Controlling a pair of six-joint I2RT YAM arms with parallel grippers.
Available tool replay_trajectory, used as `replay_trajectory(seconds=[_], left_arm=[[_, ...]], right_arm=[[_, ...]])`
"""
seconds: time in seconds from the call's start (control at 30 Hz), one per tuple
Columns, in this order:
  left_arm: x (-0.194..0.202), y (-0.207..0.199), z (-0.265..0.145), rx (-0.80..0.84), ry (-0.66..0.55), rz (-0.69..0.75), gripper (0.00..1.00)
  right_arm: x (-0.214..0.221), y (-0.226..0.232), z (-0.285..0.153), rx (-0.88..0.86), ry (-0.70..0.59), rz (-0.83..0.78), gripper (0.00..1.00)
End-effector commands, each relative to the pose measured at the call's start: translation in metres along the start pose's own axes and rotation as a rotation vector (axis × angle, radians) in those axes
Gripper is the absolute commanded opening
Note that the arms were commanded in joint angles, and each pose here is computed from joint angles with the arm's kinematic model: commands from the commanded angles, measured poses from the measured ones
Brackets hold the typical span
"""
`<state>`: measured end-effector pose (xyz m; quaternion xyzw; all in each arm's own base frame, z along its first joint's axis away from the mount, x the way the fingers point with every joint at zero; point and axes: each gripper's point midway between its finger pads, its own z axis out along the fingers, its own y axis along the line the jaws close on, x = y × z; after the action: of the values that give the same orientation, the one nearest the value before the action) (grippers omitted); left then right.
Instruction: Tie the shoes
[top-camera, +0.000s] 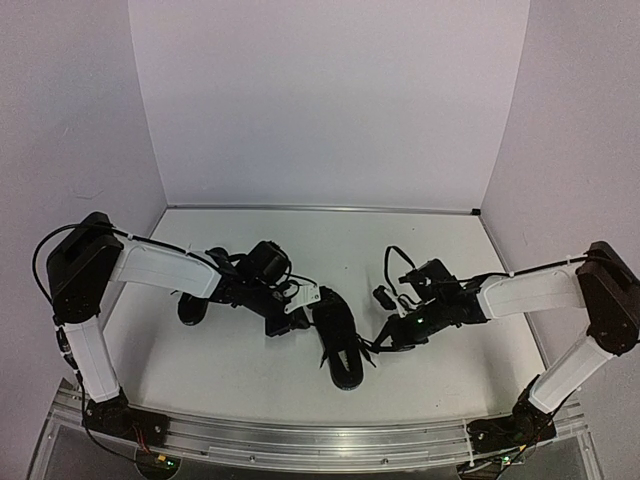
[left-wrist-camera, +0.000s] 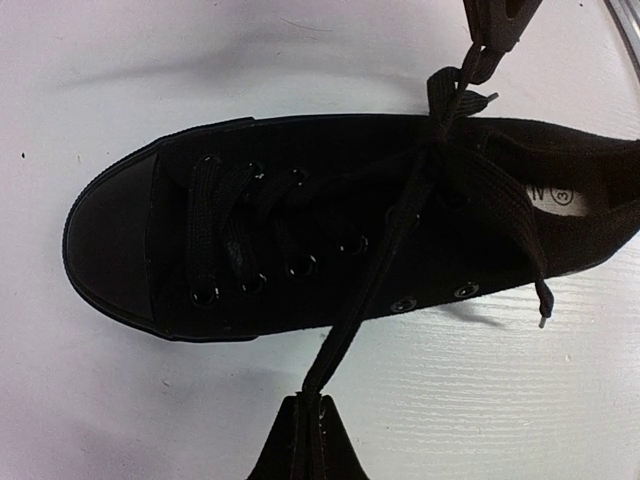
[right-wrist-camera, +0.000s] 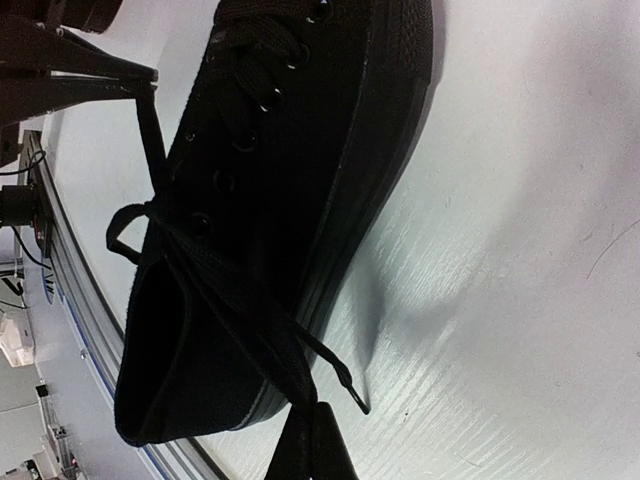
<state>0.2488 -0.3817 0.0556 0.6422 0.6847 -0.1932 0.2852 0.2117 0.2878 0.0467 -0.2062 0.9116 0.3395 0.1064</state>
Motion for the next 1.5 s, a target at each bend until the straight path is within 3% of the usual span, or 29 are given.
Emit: replay_trajectory(seconds=[0.0,0.3,0.37,0.47,0.53,0.77,1.07,1.33,1.47], left_arm=[[0.003,0.017,-0.012,-0.070,0.010,-0.018,0.00],[0.001,0.019,-0.009,-0.055,0.007,-0.017,0.00],[-0.001,0.016,-0.007,-0.032,0.003,-0.022,0.04],[-0.006,0.013,-0.008,-0.017,-0.016,-0.035,0.24],[-0.006,0.011,-0.008,-0.013,-0.026,-0.043,0.34],[0.003,0.006,0.007,-0.006,0.000,-0.061,0.47],[-0.016,0.014,0.019,-0.017,-0.085,-0.093,0.48],[-0.028,0.026,-0.004,-0.106,-0.147,-0.164,0.50],[-0.036,0.029,-0.025,-0.147,-0.189,-0.224,0.61]], right_arm=[[0.009,-0.006,-0.003,0.038,0.017,-0.002,0.00],[0.006,0.009,-0.004,-0.037,0.029,-0.029,0.00],[0.002,0.015,-0.004,-0.061,0.027,-0.038,0.12],[-0.004,0.022,-0.006,-0.086,0.014,-0.047,0.36],[-0.006,0.025,-0.006,-0.101,0.010,-0.046,0.44],[-0.001,0.035,0.011,-0.181,0.031,-0.034,0.48],[-0.002,0.058,0.032,-0.224,0.039,-0.054,0.47],[-0.013,0.062,0.023,-0.204,-0.015,-0.042,0.51],[-0.021,0.067,0.017,-0.207,-0.043,-0.043,0.54]])
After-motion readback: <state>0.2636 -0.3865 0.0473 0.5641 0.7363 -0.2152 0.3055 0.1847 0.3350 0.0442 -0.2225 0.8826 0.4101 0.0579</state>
